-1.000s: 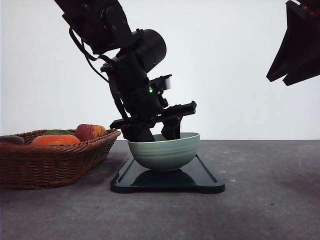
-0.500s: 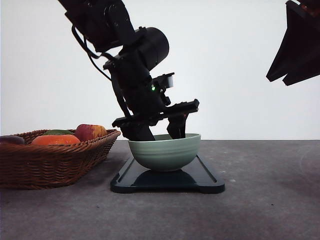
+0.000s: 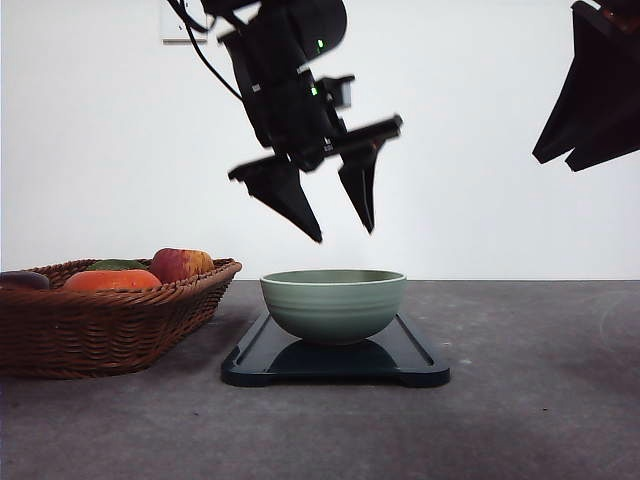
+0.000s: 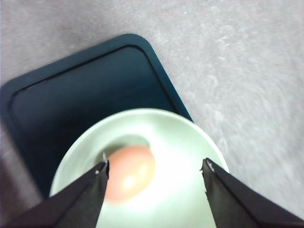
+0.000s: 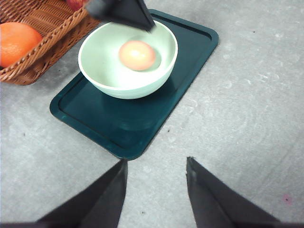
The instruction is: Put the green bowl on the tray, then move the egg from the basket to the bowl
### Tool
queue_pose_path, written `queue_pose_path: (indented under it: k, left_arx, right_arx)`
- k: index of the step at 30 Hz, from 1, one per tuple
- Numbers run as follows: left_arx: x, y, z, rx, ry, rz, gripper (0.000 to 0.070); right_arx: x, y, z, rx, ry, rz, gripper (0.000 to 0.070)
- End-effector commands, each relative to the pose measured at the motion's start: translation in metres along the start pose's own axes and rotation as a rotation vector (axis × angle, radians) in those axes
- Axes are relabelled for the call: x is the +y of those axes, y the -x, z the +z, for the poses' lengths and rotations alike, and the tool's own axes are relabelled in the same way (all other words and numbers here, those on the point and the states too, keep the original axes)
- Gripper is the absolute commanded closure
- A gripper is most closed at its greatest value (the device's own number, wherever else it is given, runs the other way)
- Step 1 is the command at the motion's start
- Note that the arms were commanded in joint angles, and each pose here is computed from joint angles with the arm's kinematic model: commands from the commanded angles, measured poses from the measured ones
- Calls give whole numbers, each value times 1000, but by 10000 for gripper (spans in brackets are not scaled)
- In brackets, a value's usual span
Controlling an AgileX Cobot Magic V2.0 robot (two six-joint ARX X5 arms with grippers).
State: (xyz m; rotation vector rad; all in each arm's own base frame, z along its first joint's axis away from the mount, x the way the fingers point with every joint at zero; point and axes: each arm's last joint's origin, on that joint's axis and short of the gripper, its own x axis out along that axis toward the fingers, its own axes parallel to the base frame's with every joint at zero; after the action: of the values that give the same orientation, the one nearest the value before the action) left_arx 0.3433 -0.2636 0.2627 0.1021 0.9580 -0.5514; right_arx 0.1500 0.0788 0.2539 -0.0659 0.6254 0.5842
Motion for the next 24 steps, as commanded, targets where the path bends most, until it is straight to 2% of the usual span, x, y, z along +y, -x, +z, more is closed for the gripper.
queue_pose_path:
  k: [1, 5, 11, 24]
  left_arx:
    - [-3, 16, 6, -35, -35, -1, 305]
    - [5, 40, -5, -28, -77, 35, 305]
    - [28, 75, -35, -90, -29, 60, 308]
    - [75, 150, -138, -239, 87, 148, 308]
  right_arx:
    - [0, -2, 0, 0, 9, 3, 462]
    - [0, -2, 0, 0, 9, 3, 462]
    - [0, -2, 0, 0, 9, 3, 462]
    - [0, -2, 0, -1, 10, 2, 462]
